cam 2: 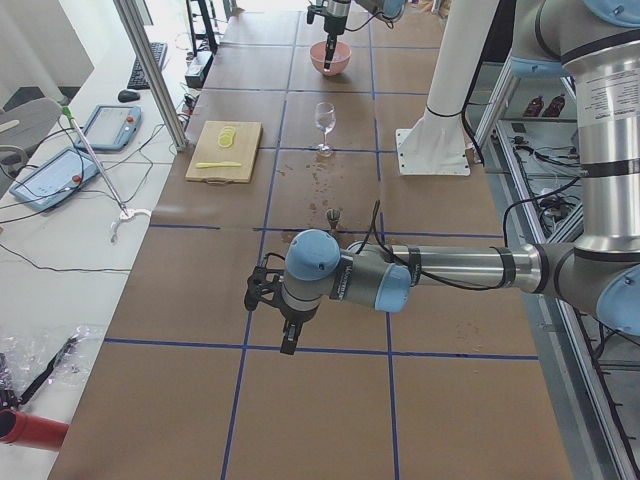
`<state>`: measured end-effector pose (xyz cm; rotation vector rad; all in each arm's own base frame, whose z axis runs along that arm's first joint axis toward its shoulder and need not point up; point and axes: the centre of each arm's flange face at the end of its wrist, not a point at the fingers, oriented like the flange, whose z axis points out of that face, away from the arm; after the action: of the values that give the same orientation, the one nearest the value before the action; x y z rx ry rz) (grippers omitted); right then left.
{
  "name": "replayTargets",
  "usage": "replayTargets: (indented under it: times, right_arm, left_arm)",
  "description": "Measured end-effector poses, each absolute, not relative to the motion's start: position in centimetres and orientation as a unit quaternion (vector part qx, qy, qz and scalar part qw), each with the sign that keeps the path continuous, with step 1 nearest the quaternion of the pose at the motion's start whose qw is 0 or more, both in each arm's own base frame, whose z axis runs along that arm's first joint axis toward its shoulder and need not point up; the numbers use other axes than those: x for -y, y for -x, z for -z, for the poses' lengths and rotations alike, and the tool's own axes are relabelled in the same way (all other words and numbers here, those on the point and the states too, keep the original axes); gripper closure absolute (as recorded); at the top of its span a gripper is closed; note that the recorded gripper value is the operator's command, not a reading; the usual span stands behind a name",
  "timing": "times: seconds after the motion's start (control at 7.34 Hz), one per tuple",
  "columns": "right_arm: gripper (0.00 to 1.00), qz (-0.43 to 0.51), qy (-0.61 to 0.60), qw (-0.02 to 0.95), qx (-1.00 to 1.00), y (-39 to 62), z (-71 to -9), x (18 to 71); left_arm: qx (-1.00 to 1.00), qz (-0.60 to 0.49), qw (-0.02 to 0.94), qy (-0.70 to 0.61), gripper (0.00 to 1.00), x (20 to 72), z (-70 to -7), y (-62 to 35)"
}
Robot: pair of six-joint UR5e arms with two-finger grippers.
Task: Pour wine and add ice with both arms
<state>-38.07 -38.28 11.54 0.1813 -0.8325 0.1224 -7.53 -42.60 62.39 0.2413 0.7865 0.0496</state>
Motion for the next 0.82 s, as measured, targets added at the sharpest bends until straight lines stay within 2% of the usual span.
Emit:
replayTargets:
  times: [0.41,0.82]
  right_arm:
    - [1.0,-0.085,-0.097,0.912,0.391,47.1,-5.7,37.7]
    - [1.0,-0.084,-0.103,0.916,0.378,49.9,-5.4,36.5]
  left_arm:
    - [-0.382,-0.024,0.916,-0.117,0.0,42.5,-62.4,7.5]
    - [-0.382,-0.024,0.916,-0.116,0.0,42.4,-62.5,7.5]
